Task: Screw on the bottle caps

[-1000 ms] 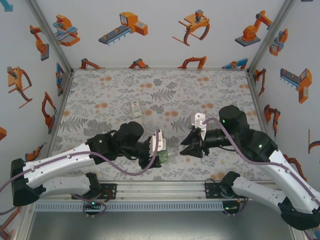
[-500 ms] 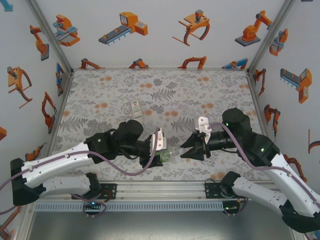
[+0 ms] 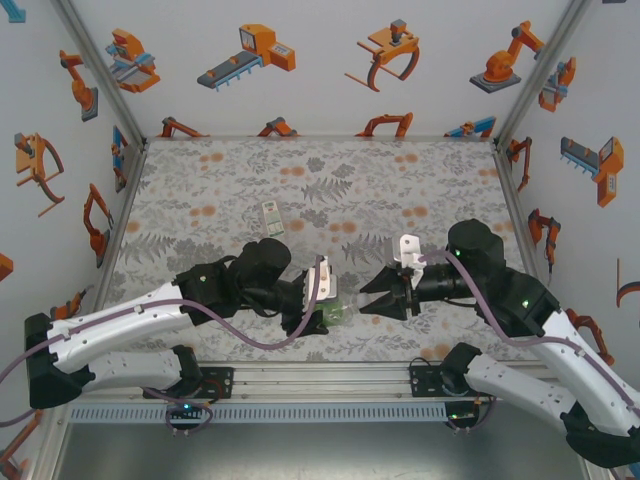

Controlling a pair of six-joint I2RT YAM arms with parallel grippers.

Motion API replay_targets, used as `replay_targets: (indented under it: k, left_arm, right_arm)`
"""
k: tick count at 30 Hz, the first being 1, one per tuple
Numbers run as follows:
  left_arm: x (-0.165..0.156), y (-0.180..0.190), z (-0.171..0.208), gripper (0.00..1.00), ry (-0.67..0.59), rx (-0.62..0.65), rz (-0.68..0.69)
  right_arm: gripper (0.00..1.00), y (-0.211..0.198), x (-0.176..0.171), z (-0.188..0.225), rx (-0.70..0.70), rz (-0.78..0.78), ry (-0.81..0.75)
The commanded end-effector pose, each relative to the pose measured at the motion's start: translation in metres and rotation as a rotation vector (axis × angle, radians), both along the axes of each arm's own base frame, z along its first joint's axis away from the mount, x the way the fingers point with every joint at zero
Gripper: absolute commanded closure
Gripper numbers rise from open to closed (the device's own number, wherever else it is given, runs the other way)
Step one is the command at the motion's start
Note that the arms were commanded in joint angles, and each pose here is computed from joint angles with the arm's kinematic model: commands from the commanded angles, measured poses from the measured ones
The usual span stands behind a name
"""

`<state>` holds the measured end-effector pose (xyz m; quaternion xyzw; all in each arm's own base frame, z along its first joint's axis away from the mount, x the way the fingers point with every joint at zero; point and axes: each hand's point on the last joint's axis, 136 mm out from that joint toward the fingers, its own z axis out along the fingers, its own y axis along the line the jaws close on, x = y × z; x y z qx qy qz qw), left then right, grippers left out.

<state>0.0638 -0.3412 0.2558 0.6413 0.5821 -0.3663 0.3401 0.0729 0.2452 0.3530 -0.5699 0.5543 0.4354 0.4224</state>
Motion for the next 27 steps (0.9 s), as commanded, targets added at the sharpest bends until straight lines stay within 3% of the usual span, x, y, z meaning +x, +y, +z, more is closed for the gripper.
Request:
replay_targets:
  k: [1, 19, 27]
  left_arm:
    - [-0.01, -0.006, 0.026, 1.0, -0.01, -0.072, -0.055]
    - [-0.015, -0.007, 0.037, 1.0, 0.033, -0.111, -0.064]
    - [-0.006, -0.003, 0.042, 1.0, -0.015, -0.137, -0.009]
  right_arm:
    - [1.0, 0.004, -0.006, 0.001, 0.016, 0.039, 0.015]
    - [1.0, 0.009, -0.024, -0.001, 0.016, 0.137, -0.009]
    - [1.0, 0.009, -0.009, 0.0, 0.058, -0.014, 0.137]
